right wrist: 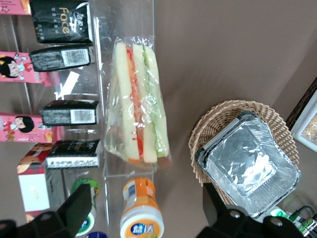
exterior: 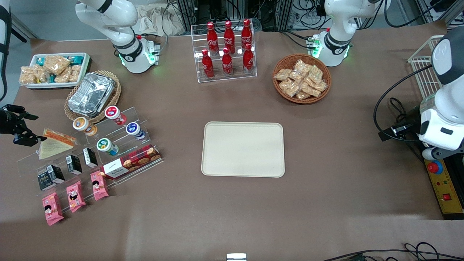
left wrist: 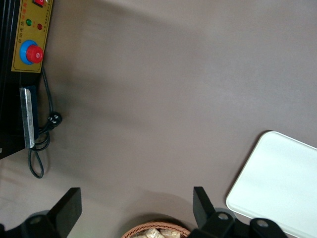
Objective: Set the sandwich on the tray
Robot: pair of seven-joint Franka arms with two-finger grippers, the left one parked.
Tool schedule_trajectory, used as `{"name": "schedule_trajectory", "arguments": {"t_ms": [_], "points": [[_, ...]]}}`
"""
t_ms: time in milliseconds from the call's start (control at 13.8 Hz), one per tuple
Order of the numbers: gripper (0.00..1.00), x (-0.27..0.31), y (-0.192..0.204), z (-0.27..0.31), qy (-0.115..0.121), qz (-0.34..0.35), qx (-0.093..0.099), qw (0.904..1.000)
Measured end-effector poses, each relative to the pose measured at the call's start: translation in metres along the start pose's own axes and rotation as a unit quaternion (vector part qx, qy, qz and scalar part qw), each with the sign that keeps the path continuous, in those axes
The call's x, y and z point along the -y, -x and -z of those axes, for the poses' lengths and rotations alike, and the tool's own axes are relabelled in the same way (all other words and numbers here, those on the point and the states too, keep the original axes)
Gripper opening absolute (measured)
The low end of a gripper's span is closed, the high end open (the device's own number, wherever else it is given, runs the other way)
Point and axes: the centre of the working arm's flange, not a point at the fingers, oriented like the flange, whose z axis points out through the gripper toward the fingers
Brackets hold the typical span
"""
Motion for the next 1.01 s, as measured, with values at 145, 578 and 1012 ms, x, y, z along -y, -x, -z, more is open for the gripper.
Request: {"name": "schedule_trajectory", "arguments": {"t_ms": [145,578,1012], "points": [[1.0,0.002,-0.002,-0.007,-0.004,0.0,-0.006,1.0],[1.0,0.006,-0.009,-0.027,-0.008,-0.002,-0.016,0.9998],[1.0,0.008,-0.013,-0.047,-0.011,-0.002,-0.023,0.9997]]}}
